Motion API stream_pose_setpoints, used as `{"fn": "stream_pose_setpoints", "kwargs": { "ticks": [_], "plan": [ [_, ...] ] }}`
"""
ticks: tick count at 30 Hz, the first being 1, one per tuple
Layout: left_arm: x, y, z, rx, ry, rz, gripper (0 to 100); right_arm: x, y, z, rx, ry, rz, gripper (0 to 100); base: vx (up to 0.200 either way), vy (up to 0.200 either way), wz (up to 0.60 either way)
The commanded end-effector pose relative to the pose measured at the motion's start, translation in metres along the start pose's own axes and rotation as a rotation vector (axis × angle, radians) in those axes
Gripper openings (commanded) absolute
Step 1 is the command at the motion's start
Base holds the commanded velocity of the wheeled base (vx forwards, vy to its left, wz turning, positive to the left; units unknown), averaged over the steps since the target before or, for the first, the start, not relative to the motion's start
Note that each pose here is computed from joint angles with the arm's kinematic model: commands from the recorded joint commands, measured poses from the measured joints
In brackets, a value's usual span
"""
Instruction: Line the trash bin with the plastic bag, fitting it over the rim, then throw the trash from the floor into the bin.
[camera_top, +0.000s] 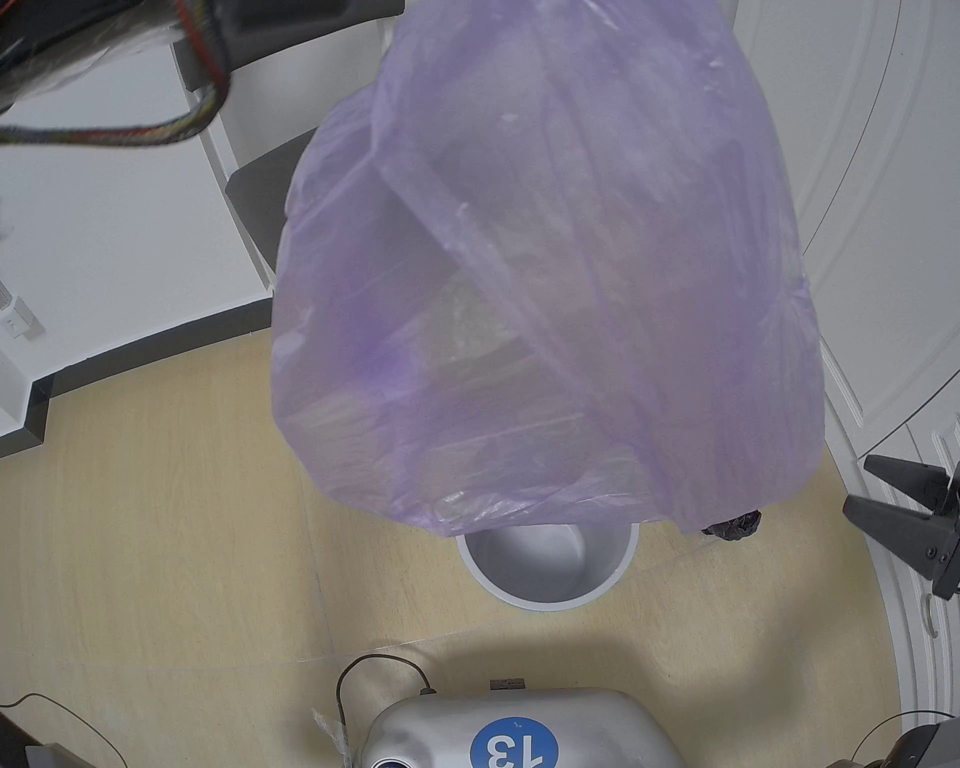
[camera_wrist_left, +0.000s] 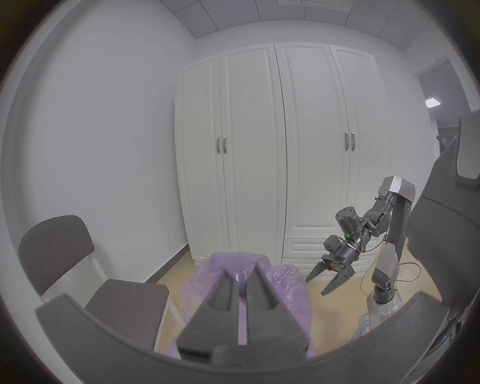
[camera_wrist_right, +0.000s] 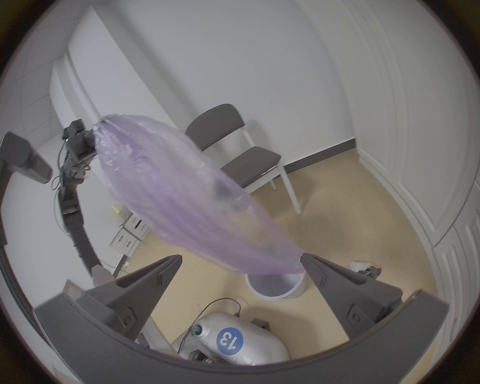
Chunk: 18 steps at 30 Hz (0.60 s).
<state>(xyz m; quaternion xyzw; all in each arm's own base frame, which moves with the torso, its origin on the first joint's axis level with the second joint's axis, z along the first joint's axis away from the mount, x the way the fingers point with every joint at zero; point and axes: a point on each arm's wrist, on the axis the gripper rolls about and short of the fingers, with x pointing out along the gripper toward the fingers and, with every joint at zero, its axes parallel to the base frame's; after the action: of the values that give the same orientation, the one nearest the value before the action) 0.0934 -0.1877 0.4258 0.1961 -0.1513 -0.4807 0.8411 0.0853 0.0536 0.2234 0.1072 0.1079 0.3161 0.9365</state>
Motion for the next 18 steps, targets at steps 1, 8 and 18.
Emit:
{"fn": "stream_pose_setpoints", "kwargs": {
  "ticks": [1, 8, 18],
  "plan": [
    [0.001, -0.001, 0.002, -0.002, -0.008, -0.006, 0, 0.001, 0.004, 0.001, -0.001, -0.004, -0.001, 100, 0.0, 0.0, 0.0],
    [-0.003, -0.001, 0.002, -0.002, -0.008, -0.006, 0, -0.005, -0.006, 0.022, 0.063, -0.114, -0.146, 100, 0.0, 0.0, 0.0],
    [-0.007, -0.007, 0.007, -0.006, -0.032, -0.035, 0, 0.042, -0.029, 0.02, 0.151, -0.05, -0.243, 100, 0.0, 0.0, 0.0]
  ]
}}
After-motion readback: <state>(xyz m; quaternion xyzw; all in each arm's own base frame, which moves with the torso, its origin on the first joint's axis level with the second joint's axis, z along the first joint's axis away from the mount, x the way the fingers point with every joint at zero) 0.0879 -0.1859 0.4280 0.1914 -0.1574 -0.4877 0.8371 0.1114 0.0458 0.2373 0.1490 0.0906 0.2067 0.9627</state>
